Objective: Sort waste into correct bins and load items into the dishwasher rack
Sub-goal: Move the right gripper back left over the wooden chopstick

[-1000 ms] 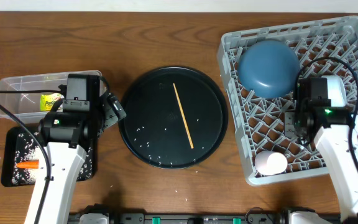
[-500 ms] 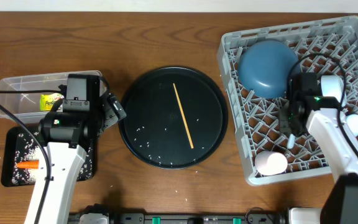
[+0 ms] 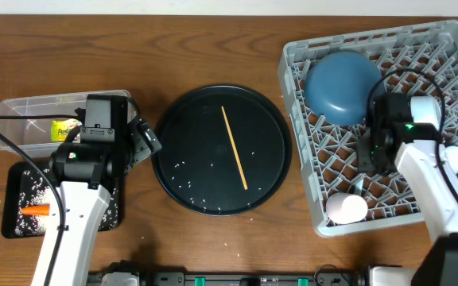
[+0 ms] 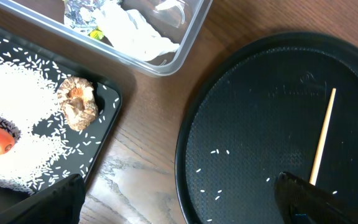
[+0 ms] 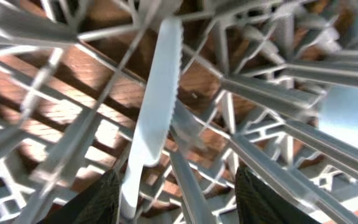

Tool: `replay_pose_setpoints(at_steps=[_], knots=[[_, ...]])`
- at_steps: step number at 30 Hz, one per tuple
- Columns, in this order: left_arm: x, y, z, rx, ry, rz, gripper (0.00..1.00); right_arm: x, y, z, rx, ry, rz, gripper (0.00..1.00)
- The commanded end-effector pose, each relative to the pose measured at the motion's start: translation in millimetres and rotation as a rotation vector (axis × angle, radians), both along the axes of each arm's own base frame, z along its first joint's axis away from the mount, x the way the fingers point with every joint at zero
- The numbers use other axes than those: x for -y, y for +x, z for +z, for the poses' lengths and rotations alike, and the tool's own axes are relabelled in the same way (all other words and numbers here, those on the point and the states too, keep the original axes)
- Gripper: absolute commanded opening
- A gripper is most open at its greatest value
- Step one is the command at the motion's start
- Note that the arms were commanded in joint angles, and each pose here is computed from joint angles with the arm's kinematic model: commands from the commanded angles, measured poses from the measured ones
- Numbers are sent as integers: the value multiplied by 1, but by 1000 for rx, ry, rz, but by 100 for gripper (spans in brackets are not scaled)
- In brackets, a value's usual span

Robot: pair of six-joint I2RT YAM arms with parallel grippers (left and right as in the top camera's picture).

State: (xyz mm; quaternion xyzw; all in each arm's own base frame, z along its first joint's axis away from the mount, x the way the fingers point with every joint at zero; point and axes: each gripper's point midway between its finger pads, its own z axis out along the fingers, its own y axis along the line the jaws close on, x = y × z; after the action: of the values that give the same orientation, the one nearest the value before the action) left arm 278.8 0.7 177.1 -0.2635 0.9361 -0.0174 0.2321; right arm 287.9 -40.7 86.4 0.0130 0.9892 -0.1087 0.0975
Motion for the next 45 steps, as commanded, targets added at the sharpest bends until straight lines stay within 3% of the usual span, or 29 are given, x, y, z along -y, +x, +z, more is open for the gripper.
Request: replay_pose_setpoints(at_steps=[1, 5, 13, 20, 23, 25, 36, 38, 41, 45], knots=[[-4, 2, 6, 15, 14, 10, 98, -1, 14, 41, 119, 6, 2, 57], [-4, 2, 6, 15, 14, 10, 98, -10, 14, 70, 196, 54, 17, 58], [-4, 2, 7, 15, 15, 10, 98, -116, 10, 107, 279, 671, 171, 63], [-4, 2, 6, 15, 14, 10, 98, -162, -7, 110, 213, 825, 257, 67], [-4, 2, 6, 15, 14, 10, 98, -190, -10, 107, 190, 879, 256, 77], [-4, 2, 6, 15, 14, 10, 98, -210, -12, 105, 175, 925, 226, 99], [-4, 2, 6, 15, 14, 10, 98, -299, -29, 61, 165, 891, 428, 99], [-4, 2, 6, 15, 14, 10, 98, -311, -28, 48, 159, 860, 411, 94], [-4, 2, 6, 15, 14, 10, 98, -321, -26, 29, 162, 793, 391, 75], [-4, 2, 6, 15, 14, 10, 98, -326, -26, 6, 160, 711, 389, 70]])
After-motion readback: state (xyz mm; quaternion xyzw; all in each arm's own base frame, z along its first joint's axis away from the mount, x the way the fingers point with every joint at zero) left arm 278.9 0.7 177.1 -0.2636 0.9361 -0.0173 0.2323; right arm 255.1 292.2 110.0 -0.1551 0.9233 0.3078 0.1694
